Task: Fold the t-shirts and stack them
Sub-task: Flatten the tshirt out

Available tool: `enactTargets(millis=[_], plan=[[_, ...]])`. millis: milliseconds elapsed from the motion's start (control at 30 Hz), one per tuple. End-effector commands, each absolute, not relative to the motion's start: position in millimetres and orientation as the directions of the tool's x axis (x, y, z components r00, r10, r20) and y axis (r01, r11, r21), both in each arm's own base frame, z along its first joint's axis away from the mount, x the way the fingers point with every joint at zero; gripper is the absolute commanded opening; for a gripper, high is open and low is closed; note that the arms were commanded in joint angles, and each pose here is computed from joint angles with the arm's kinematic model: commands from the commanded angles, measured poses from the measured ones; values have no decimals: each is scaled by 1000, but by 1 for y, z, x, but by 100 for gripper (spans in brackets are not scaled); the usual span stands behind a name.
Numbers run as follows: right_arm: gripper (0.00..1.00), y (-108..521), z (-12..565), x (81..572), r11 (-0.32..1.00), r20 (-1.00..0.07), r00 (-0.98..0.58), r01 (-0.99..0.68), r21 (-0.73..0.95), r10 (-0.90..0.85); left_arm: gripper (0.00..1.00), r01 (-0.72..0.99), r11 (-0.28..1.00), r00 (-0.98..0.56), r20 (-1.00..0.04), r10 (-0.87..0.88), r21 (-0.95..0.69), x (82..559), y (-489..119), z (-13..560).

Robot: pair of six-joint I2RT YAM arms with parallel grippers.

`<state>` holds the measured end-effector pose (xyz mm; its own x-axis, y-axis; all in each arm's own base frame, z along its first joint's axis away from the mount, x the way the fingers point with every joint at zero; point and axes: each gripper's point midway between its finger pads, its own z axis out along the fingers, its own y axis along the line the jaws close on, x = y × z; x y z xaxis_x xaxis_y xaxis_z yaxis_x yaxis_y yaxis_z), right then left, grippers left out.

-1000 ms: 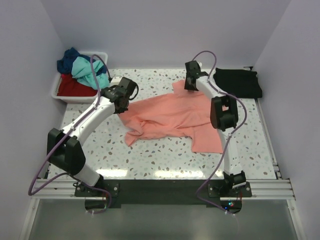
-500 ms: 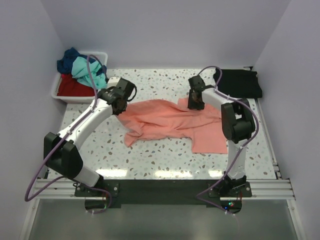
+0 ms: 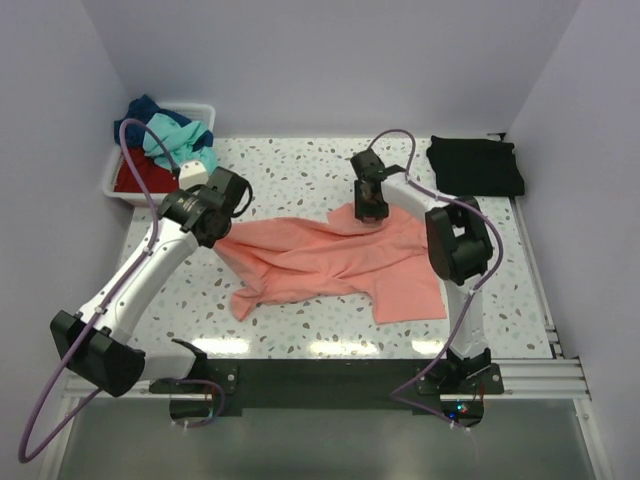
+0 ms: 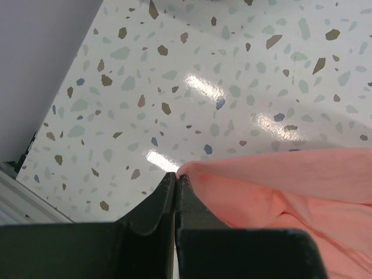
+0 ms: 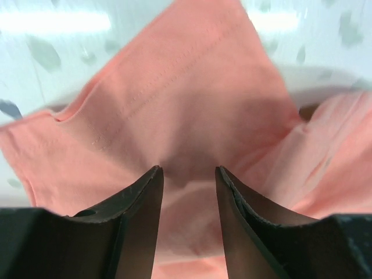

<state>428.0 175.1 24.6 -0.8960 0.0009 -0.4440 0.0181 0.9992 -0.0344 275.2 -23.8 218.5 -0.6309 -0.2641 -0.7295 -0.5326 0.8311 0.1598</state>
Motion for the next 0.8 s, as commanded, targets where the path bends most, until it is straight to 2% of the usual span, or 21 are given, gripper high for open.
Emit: enactTargets(millis=[0,300,500,767], plan=[[46,180,57,473,998,-540,-842,14,-66,-23,0,-571,803,-627,-721,-294,170,257,-12,215],[47,173,80,536,993,-639,-769,77,-92,0,0,-555,815,-650,-698,-301,166,254,-17,203],[47,147,71,553,985,-626,-778,144,-90,56,0,-551,816,-658,-692,-297,175,256,-18,200],[46,149,47,545,994,-560,-827,100,-51,55,0,-546,819,-663,-689,-294,175,262,-22,199]])
